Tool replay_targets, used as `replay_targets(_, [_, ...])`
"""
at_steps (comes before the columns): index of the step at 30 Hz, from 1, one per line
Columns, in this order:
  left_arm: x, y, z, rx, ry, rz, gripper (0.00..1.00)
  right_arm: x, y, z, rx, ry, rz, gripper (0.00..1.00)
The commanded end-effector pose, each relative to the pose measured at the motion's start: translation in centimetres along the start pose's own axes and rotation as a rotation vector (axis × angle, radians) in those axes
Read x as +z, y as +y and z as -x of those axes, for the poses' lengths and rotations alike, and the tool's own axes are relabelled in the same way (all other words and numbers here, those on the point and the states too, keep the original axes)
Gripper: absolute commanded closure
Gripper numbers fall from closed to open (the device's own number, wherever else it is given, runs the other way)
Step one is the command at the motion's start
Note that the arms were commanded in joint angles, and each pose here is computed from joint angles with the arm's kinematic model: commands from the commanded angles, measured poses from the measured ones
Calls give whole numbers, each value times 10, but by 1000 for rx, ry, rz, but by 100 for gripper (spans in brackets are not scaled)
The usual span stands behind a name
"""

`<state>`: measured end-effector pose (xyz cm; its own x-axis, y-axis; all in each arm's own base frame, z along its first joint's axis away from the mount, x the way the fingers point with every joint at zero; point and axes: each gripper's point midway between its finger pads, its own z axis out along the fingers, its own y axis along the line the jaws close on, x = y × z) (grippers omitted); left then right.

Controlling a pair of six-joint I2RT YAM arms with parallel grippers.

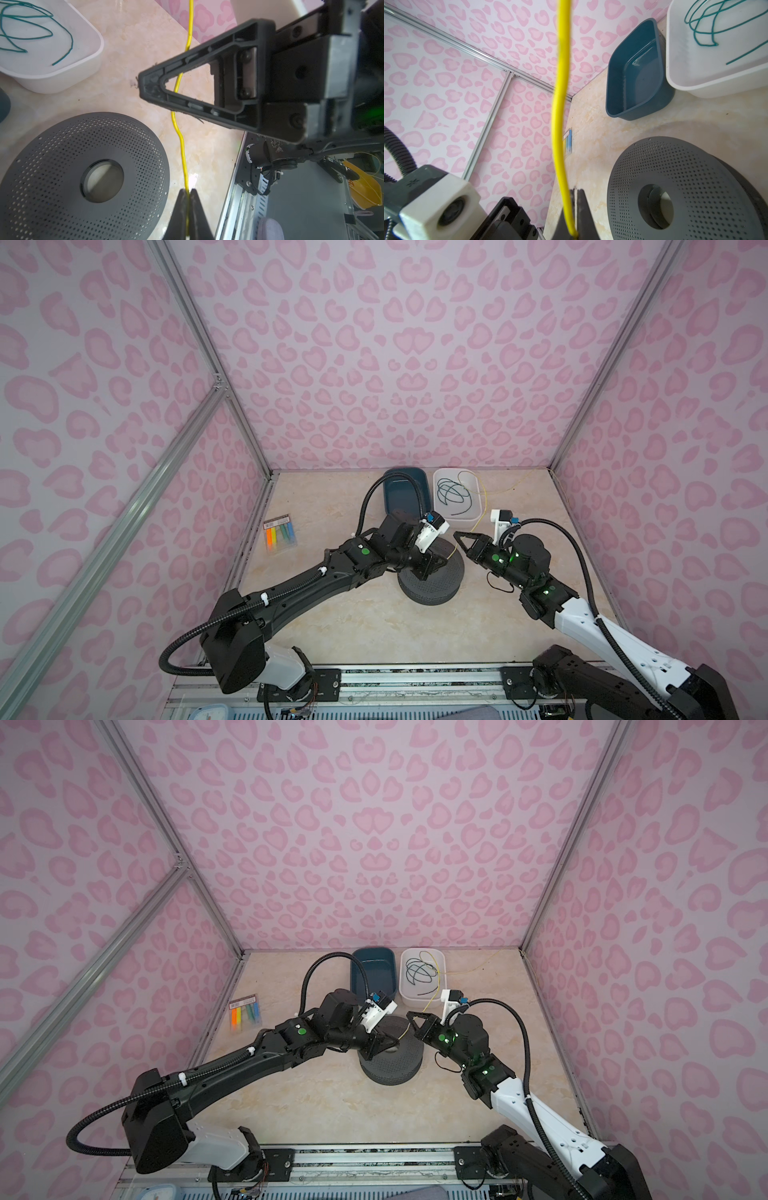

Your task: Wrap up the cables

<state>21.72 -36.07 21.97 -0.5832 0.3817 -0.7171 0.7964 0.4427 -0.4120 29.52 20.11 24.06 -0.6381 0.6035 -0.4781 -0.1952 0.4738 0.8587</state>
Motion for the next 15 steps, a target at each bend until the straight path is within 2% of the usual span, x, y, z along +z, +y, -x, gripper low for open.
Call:
replay_targets(1, [-15,14,-22,-7,64,91,82,-2,-1,19,-33,-89,-23,100])
replay_targets(4, [-30,26,-18,-20,23,146,57,-3,-3,21,-34,-91,-31,100])
replay_targets(5, [-35,29,-17,-23,10,158,52,-4,-3,22,-34,-96,-31,100])
replay_targets(9, [-49,37,-10,-13,-42,205,42,-2,-1,22,-38,-86,-30,100])
replay_targets(12, [-50,45,-3,-26,-61,238,38,1,-2,18,-39,-60,-36,100])
replay_targets(15, [-46,41,4,-32,-66,187,36,5,-4,11,-35,-27,-36,100])
